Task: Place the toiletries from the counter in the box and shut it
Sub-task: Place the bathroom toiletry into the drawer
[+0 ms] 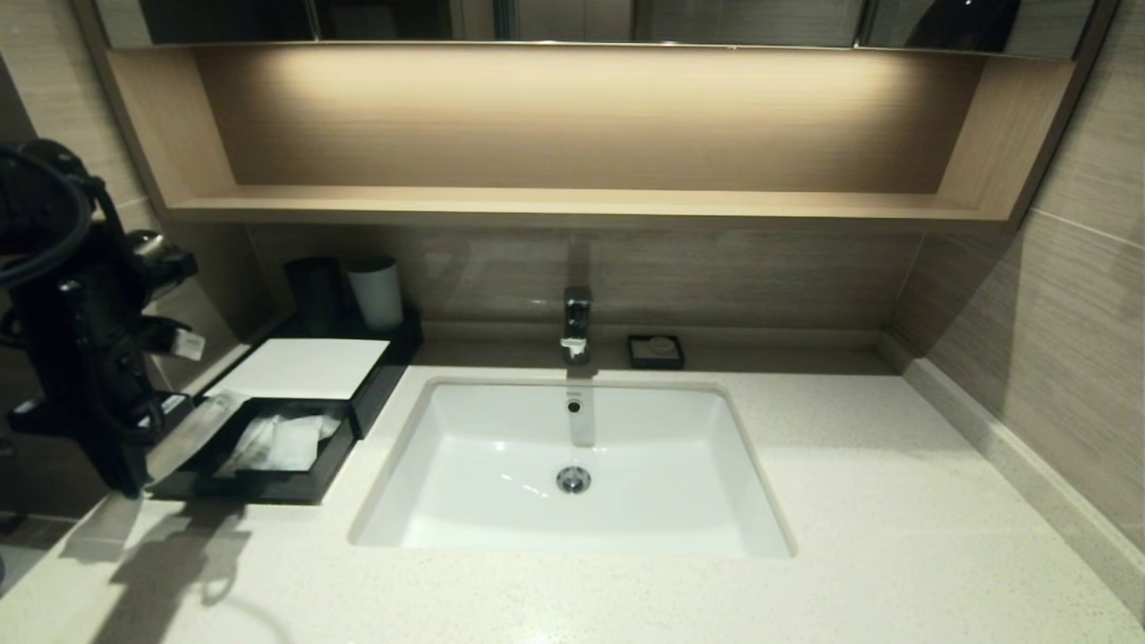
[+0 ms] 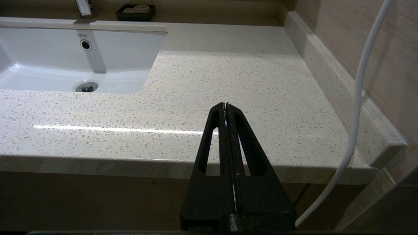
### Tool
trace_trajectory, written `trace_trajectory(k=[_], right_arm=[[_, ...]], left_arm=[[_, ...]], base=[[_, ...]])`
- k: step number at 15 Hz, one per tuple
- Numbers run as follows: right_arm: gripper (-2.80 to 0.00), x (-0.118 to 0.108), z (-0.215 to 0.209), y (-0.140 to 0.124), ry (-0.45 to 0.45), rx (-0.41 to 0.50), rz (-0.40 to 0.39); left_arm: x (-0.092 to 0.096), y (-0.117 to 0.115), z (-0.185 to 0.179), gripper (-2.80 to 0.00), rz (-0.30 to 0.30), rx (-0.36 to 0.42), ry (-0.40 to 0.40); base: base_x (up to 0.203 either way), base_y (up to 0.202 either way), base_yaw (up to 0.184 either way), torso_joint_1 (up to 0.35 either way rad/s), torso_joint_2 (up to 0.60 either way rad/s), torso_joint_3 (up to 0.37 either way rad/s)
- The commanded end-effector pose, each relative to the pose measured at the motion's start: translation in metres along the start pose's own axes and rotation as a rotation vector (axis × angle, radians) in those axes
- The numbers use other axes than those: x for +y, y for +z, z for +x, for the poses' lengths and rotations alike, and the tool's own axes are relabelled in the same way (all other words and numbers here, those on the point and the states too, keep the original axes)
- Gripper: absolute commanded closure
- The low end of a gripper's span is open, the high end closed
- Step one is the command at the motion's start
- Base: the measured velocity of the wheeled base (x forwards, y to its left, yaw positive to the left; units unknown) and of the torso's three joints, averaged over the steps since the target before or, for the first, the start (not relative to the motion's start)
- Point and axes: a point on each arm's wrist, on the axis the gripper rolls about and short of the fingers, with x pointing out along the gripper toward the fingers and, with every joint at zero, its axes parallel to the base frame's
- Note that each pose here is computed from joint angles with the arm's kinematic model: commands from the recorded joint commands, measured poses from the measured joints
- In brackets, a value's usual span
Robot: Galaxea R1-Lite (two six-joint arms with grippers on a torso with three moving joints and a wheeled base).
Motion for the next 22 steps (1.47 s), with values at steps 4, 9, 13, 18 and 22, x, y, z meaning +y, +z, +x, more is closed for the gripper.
trace_trajectory(k=[4,9,13,18,22], right_arm=[[0.00,0.000,0.000,0.000,0.000,0.000,0.000],[0.00,0.000,0.000,0.000,0.000,0.000,0.000],[0.00,0.000,0.000,0.000,0.000,0.000,0.000],[0.00,0.000,0.000,0.000,0.000,0.000,0.000],[0.00,0.000,0.000,0.000,0.000,0.001,0.000]], left_arm=[[-0.002,0.012,0.017,0.00,0.010,0.056,-0.005],[-0.002,0.022,0.028,0.00,0.007,0.055,-0.005],[-0.003,0.029,0.038,0.00,0.007,0.067,-0.009],[-0.004,0.035,0.043,0.00,0.000,0.048,-0.007],[-0.004,0.041,0.049,0.00,-0.003,0.034,-0.005]], base=[[0.000,0.000,0.000,0.000,0.00,0.000],[0.000,0.000,0.000,0.000,0.00,0.000],[0.000,0.000,0.000,0.000,0.00,0.000],[0.000,0.000,0.000,0.000,0.00,0.000],[0.000,0.000,0.000,0.000,0.00,0.000]])
